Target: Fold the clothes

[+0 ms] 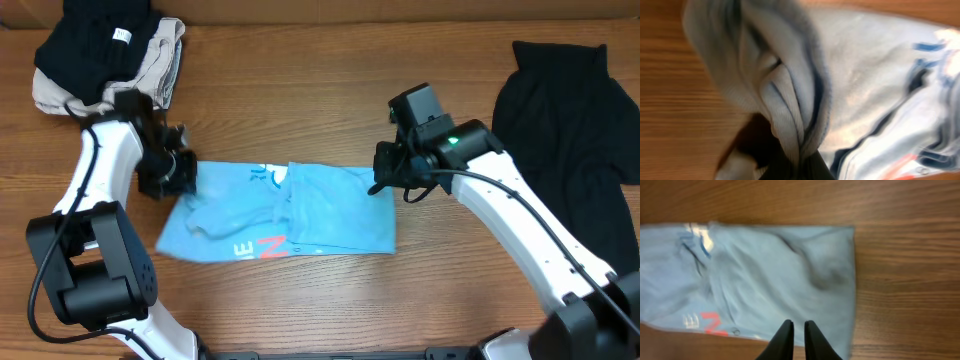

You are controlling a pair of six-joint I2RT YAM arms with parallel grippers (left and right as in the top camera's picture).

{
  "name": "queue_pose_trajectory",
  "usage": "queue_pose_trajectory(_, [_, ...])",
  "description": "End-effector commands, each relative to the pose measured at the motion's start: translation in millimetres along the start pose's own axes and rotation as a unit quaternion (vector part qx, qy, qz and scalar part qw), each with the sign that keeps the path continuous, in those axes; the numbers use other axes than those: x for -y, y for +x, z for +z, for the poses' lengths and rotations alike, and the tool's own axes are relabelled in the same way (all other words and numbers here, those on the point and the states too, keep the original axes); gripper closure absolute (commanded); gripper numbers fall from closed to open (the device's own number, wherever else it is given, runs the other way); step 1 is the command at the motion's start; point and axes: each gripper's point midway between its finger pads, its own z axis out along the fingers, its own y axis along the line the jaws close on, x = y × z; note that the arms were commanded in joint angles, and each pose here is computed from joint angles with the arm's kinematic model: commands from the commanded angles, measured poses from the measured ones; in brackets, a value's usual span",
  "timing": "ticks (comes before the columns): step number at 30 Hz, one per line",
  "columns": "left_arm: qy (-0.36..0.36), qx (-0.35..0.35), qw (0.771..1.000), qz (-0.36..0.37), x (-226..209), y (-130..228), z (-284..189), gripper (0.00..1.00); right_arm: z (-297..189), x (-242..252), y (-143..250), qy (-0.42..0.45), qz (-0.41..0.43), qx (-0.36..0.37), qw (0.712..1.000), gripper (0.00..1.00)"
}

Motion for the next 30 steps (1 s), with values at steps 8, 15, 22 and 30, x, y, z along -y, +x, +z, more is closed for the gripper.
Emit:
queue_pose_trajectory(8, [0.008,0.039,0.998,0.042,42.3,-26.8,-61.2,0.96,69.6,-12.2,35.3,-0.053,-0.024,-0.139,0.989,0.96])
queue_pose_trajectory(15, [0.006,0.034,0.995,0.089,77.0,-23.7,-63.0,0.96,105.2,-1.7,54.9,-0.038,0.007,-0.202,0.979,0.96])
queue_pose_trajectory(22, [0.017,0.026,0.991,0.133,121.9,-12.9,-70.7,0.96,123.1,5.4,64.4,-0.026,0.020,-0.228,0.973,0.96])
queue_pose_trajectory(30, [0.050,0.027,0.981,0.184,190.8,3.8,-71.9,0.96,123.3,5.2,63.8,-0.025,0.026,-0.227,0.973,0.96])
